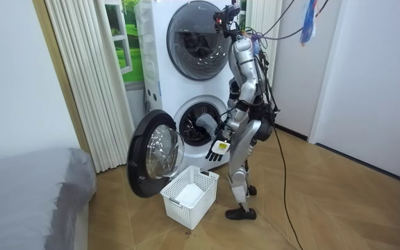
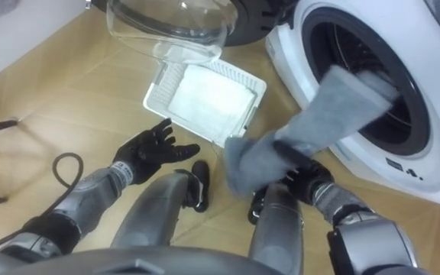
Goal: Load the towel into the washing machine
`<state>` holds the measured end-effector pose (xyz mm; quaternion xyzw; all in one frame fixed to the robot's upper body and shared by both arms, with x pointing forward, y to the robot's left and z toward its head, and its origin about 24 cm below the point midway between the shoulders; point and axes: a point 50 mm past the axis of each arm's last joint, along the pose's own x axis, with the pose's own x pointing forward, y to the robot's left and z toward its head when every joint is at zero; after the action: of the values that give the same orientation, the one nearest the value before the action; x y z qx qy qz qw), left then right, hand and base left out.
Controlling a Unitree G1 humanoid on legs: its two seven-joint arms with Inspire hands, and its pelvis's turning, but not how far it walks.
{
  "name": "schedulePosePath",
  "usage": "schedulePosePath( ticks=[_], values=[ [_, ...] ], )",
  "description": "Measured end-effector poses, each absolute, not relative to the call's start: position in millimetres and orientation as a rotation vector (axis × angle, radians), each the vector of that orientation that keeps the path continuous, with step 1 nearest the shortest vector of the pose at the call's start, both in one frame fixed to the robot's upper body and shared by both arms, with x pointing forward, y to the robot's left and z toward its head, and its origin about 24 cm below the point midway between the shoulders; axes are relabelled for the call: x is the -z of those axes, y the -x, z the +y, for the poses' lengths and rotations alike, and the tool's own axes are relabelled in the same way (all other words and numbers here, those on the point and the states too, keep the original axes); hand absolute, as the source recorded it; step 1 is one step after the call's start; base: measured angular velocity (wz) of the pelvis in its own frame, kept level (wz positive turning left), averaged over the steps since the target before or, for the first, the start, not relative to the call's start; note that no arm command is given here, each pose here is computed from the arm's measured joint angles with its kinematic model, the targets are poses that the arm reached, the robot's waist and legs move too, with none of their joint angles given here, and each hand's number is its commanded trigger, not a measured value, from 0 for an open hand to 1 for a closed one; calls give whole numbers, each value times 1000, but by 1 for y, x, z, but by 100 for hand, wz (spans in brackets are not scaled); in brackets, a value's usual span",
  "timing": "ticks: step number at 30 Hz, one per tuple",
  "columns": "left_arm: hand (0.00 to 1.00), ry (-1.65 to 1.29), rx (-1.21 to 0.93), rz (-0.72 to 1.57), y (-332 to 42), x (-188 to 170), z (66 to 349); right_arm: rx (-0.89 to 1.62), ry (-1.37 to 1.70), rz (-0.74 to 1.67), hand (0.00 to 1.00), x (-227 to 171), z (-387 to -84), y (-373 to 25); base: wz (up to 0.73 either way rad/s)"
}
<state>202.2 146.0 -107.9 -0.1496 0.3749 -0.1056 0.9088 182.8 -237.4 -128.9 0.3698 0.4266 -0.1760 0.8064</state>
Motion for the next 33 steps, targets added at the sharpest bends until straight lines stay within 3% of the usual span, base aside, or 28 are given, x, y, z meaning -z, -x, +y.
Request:
schedulePosePath(
  ticks=[24,33],
  values=[
    [0,228,120,757,-206,98,178,557,-935,764,100,93,-285,-218,-1],
    [0,241,41,693,-214,86,176,662,-1104,532,100,37,-308,-274,2]
  ],
)
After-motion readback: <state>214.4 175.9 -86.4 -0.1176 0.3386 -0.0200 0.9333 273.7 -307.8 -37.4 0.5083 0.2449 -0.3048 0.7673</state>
